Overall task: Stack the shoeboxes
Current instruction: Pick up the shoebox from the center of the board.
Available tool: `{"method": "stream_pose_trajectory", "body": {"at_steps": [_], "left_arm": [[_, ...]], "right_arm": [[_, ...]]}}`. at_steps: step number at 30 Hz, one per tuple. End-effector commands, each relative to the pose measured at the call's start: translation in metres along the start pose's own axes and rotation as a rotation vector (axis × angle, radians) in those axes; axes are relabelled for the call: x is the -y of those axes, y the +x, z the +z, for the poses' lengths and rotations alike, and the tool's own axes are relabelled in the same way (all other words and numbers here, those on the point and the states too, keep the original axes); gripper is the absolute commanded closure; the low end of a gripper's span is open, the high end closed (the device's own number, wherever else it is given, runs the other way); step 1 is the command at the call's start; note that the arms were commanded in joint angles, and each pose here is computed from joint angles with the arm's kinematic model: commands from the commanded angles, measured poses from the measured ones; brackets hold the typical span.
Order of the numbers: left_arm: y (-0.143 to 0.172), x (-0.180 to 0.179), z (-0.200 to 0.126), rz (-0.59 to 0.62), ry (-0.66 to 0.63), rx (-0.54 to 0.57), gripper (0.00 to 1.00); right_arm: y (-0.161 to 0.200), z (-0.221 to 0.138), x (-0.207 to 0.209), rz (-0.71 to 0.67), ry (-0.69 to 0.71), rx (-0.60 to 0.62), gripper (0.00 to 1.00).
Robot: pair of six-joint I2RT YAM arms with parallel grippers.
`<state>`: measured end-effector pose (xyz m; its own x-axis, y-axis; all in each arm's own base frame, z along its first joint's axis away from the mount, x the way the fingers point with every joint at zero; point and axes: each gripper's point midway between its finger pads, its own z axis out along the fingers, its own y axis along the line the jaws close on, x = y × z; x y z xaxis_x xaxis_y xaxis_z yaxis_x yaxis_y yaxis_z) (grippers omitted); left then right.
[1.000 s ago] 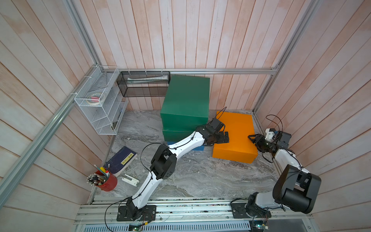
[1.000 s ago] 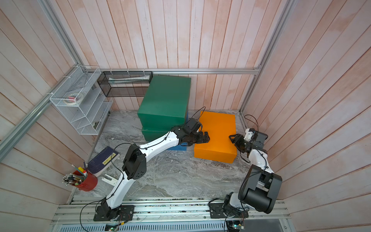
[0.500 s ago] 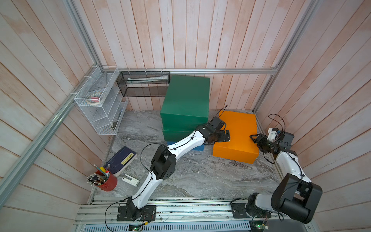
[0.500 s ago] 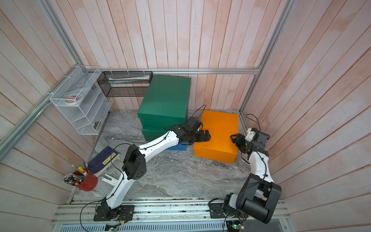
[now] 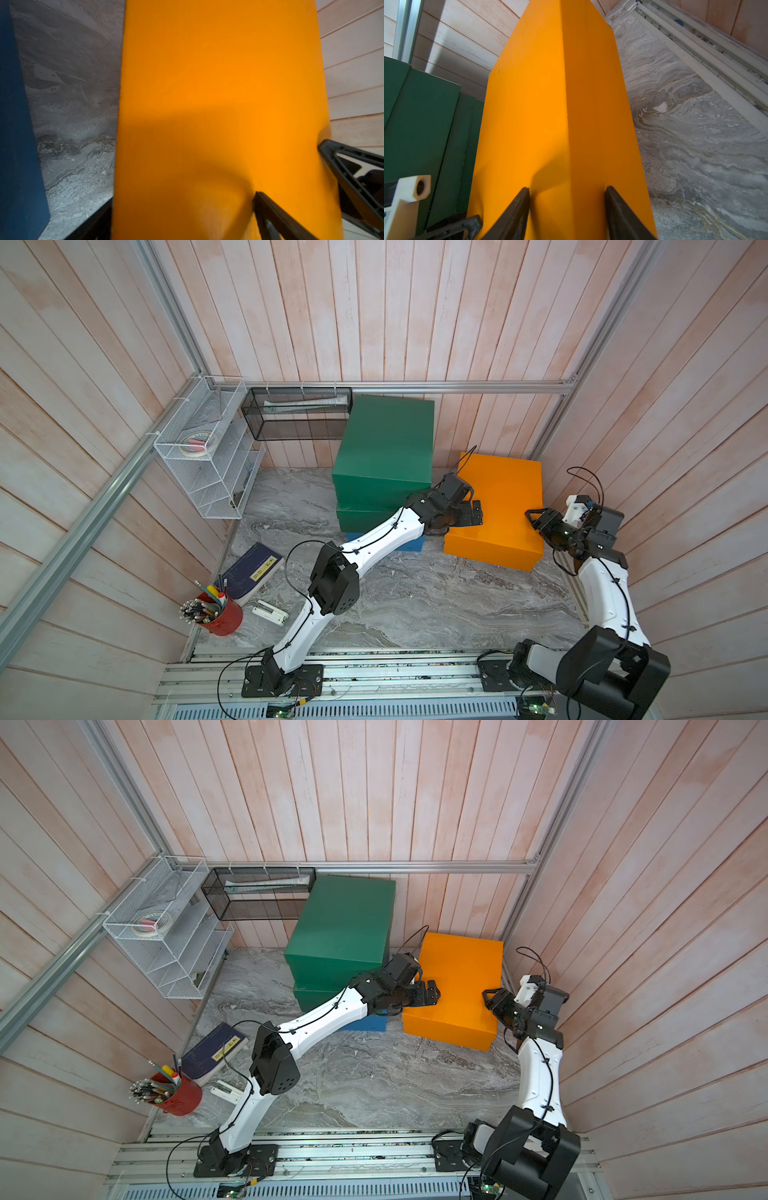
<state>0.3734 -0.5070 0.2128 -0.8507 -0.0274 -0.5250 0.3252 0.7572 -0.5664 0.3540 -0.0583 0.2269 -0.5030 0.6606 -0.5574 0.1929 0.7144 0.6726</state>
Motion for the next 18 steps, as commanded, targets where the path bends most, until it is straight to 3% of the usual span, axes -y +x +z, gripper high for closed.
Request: {"method": "stream_pose_trajectory", "body": {"at_steps": [1,18], "left_arm": [[0.011,0.092,-0.038,0.091,0.242,0.013,0.0],[-0.009,0.124,-0.082,0.167,0.271,0.123,0.0]], "right_arm": [[0.012,-0.012,-0.047,-0.037,-0.148,-0.066,0.42],[-0.011,-0.06,-0.097,-0.148,-0.228,0.054,0.42]]}}
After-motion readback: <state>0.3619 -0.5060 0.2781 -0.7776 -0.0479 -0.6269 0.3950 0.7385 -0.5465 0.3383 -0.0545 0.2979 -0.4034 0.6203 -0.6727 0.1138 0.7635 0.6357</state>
